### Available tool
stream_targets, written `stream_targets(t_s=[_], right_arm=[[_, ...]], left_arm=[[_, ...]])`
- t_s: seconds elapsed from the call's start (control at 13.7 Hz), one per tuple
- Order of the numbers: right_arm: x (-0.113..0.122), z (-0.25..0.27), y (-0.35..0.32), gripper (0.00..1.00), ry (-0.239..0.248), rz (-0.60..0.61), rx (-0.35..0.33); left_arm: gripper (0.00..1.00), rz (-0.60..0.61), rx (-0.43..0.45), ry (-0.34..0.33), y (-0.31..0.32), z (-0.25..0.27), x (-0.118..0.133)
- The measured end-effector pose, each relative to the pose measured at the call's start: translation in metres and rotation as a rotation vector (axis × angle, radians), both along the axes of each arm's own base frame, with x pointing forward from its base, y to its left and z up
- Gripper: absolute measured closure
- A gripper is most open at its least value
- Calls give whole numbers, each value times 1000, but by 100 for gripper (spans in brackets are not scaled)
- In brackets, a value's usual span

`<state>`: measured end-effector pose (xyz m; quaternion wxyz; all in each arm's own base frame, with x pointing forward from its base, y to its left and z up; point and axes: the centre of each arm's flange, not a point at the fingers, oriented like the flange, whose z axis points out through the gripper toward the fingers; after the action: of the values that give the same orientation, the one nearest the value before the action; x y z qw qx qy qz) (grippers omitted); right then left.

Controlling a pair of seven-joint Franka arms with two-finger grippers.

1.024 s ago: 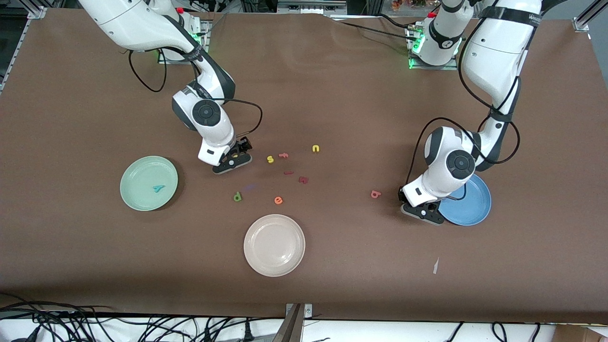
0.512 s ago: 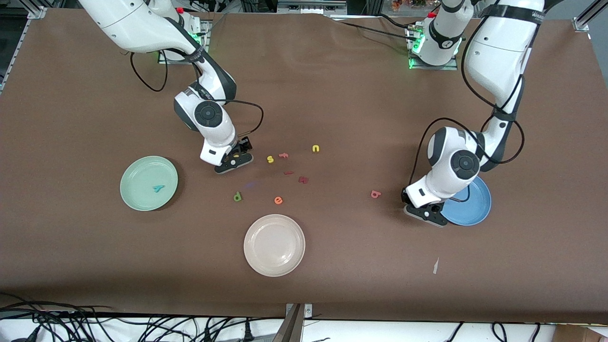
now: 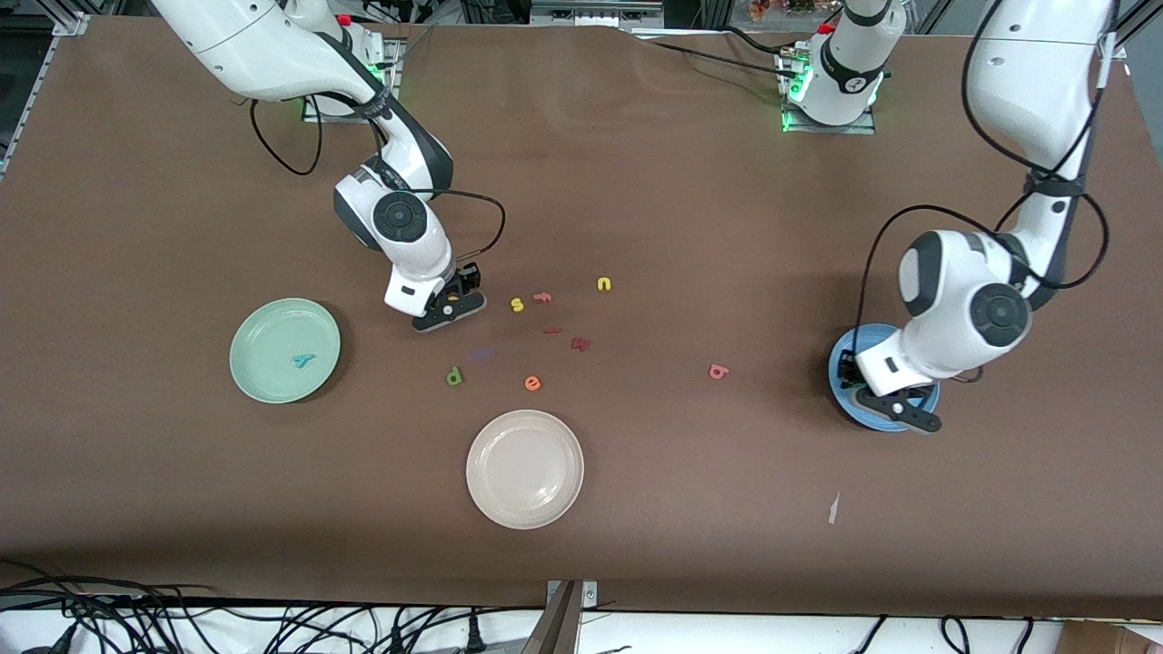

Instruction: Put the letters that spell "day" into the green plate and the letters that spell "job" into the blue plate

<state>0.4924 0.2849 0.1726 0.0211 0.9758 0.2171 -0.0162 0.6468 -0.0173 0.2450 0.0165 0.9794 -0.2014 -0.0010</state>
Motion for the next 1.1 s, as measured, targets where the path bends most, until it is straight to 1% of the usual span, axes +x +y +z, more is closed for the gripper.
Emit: stream_targets(t_s=[0.07,0.15,0.22,0.29,0.37,0.44,0.51,0.58,0.66,0.73,0.8,0.88,0.95,1.1], right_arm=[[0,0,0,40,0,0,0],[0,1,1,47,-2,2,2],[0,1,1,47,-2,2,2],[0,2,2,52,-4,3,4],[0,3,4,62,-5,5,6],[0,3,4,62,-5,5,6],[0,3,4,66,-6,5,7],[0,3,4,66,-7,5,8],[0,3,4,69,-8,5,9],[0,3,4,69,-8,6,10],[0,3,4,72,-8,6,10],[0,3,4,72,-8,5,10],[0,3,4,72,-9,5,11],[4,4,2,72,-12,-3,10]], left_arm=[[64,-18,-1,11,19,-4,-3],[59,-29,-2,20,35,-8,-6],[51,-34,-2,26,41,-11,-9],[40,-37,-3,28,41,-12,-9],[32,-43,-5,28,36,-12,-9],[21,-50,-7,28,31,-12,-9],[15,-59,-9,27,25,-12,-9],[15,-64,-20,25,15,-11,-9],[15,-60,-48,23,0,-11,-9],[16,-57,-81,17,-22,-12,-9],[17,-54,-108,6,-46,-13,-9],[17,-47,-126,-8,-69,-16,-10],[17,-37,-136,-18,-95,-20,-12],[17,6,-131,-16,-147,-30,-22]])
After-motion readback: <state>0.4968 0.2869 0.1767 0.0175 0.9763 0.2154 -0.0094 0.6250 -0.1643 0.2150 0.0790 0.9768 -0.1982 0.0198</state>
